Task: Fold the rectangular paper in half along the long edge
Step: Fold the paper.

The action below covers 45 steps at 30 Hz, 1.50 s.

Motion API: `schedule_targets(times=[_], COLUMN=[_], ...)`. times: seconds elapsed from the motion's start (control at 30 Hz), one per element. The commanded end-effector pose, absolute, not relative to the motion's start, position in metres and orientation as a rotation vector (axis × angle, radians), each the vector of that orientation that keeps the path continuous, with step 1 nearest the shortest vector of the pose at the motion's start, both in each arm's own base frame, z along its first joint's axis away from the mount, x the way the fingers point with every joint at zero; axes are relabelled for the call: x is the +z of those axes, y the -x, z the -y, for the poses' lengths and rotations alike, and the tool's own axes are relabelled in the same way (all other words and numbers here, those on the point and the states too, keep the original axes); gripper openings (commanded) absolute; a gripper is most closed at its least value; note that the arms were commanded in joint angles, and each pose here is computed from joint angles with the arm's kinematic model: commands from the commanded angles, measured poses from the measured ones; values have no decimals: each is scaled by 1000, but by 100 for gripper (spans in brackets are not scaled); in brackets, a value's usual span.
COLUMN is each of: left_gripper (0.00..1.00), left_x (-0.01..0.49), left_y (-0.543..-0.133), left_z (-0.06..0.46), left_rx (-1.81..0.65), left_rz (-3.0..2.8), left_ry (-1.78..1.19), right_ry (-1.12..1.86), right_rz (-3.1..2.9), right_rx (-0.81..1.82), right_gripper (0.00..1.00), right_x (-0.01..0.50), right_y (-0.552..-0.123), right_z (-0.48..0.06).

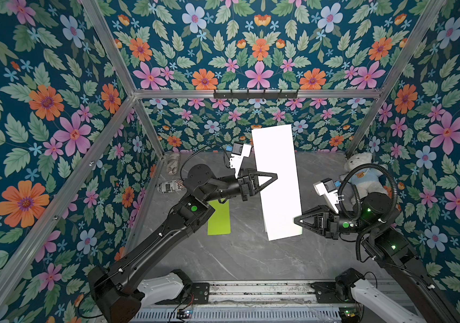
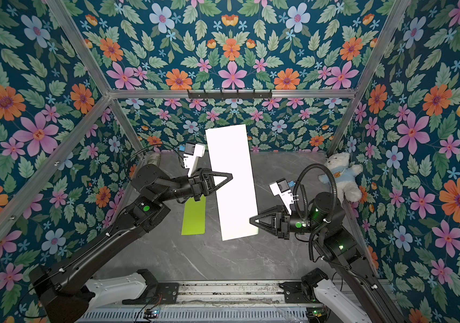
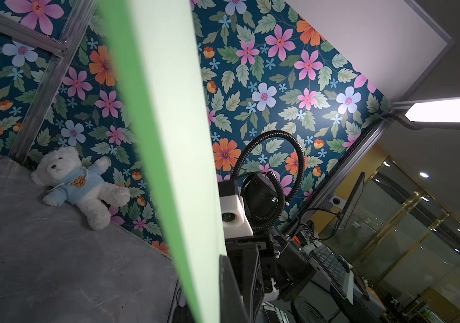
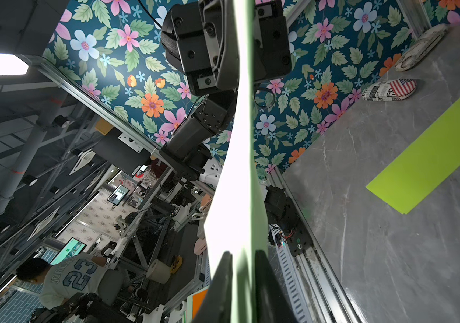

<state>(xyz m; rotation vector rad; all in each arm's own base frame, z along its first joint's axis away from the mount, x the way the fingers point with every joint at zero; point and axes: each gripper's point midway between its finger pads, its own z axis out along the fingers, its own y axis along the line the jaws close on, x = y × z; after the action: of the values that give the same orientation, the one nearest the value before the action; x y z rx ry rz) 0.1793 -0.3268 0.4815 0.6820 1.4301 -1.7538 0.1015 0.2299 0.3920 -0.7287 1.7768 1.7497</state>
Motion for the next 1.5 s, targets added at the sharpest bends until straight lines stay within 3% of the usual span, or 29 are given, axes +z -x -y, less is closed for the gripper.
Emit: schedule_targets(times=[0.0, 0.07, 0.13, 0.17, 0.23, 0.33, 0.4, 0.43, 0.47, 0.67, 0.7, 0.93, 0.97, 1.0, 1.07, 1.23, 1.33, 1.47], left_gripper=[0, 0, 0, 0, 0, 0, 0, 0, 0, 0, 0, 0, 0, 0, 0, 0, 0, 0], left_x=[489, 490, 491, 491, 492, 493, 494, 494, 494, 495, 495, 495, 495, 495, 494, 483, 462, 393], left_y=[-178, -178, -178, -179, -179, -180, -180, -180, -180, -181, -181, -180, -180, -180, -179, -184, -204, -256], left_z=[326, 326, 326, 327, 327, 328, 328, 329, 329, 330, 330, 329, 329, 329, 328, 327, 323, 310], left_rx=[-1747, -1747, -1747, -1746, -1748, -1750, -1750, -1750, -1750, -1748, -1748, -1747, -1747, -1746, -1743, -1702, -1638, -1352], left_rz=[-1389, -1386, -1384, -1383, -1381, -1380, -1378, -1378, -1379, -1374, -1376, -1376, -1376, -1377, -1377, -1430, -1540, -1855], left_ry=[-697, -696, -697, -697, -698, -699, -700, -700, -701, -704, -704, -707, -707, -705, -707, -683, -605, -427], right_ry=[765, 775, 762, 761, 772, 769, 754, 757, 759, 757, 758, 745, 731, 725, 732, 598, 406, 96], right_rz=[-1752, -1729, -1747, -1756, -1753, -1736, -1761, -1770, -1770, -1767, -1776, -1753, -1775, -1809, -1827, -1936, -2064, -2111], right_rx=[1772, 1787, 1766, 1766, 1778, 1788, 1771, 1773, 1777, 1773, 1772, 1767, 1763, 1755, 1740, 1549, 1240, 842], right_gripper=[0, 0, 10, 10, 0, 0, 14, 11, 0, 3, 0, 0, 2, 19, 0, 0, 27, 35], right_x=[395, 399, 397, 395, 393, 395, 392, 389, 388, 387, 385, 389, 385, 379, 372, 360, 340, 337], right_y=[-94, -88, -90, -90, -88, -85, -87, -87, -86, -84, -84, -83, -85, -89, -90, -116, -156, -210], right_z=[-229, -227, -226, -226, -226, -224, -224, -224, -224, -223, -223, -221, -222, -223, -224, -218, -199, -156])
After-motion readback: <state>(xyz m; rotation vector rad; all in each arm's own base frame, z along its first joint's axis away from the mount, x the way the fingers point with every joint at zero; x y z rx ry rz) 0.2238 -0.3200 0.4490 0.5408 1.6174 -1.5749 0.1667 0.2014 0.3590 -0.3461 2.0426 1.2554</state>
